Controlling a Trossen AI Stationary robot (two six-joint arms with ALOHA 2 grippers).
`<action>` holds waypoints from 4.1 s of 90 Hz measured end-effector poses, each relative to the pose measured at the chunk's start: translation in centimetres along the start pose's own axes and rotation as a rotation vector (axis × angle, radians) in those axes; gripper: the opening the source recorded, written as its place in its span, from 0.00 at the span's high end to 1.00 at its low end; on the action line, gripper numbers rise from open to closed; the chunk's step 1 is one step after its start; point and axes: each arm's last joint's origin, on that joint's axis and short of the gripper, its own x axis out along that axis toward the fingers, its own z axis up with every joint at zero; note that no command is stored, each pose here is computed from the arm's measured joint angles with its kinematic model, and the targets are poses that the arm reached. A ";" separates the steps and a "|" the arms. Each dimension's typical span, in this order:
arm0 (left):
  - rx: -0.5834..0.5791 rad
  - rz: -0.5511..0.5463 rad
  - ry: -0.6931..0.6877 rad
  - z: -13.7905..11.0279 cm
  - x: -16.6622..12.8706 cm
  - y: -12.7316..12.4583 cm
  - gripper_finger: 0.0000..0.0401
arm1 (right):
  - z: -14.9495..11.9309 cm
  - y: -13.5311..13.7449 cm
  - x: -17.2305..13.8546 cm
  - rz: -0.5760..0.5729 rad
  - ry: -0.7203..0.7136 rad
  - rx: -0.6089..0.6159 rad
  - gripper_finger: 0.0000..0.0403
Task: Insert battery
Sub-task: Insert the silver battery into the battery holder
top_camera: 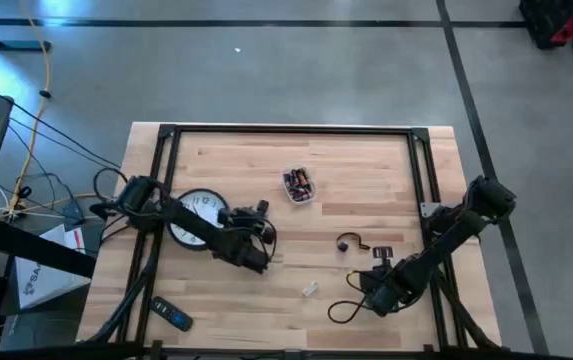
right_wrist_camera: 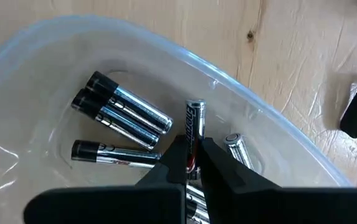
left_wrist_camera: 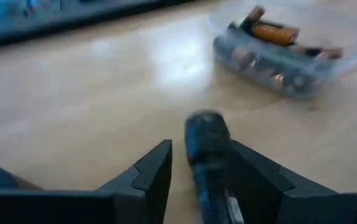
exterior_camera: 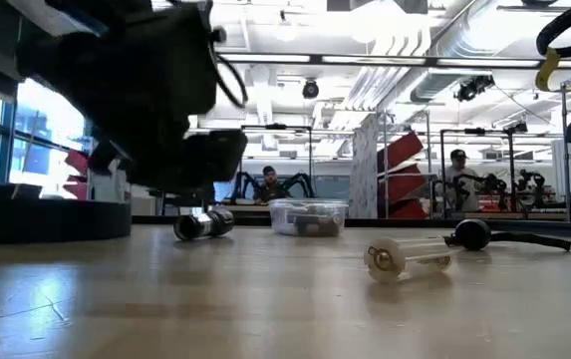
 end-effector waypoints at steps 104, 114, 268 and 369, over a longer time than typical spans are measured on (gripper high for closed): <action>0.395 -0.960 0.082 -6.7 -6.5 -8.6 0.67 | 6.7 0.4 -7.6 0.100 -0.230 -0.089 1.00; 0.387 -0.971 0.073 -6.9 -6.4 -8.8 0.67 | 8.4 -0.3 -6.5 0.098 -0.257 -0.137 1.00; 0.440 -0.625 0.012 -4.0 -1.3 -7.7 0.67 | 14.1 -9.9 -0.2 0.017 -0.139 -0.105 1.00; 0.416 -0.902 -0.020 -6.6 -6.0 -8.8 0.67 | 13.6 -3.6 -1.8 0.197 -0.234 -0.117 1.00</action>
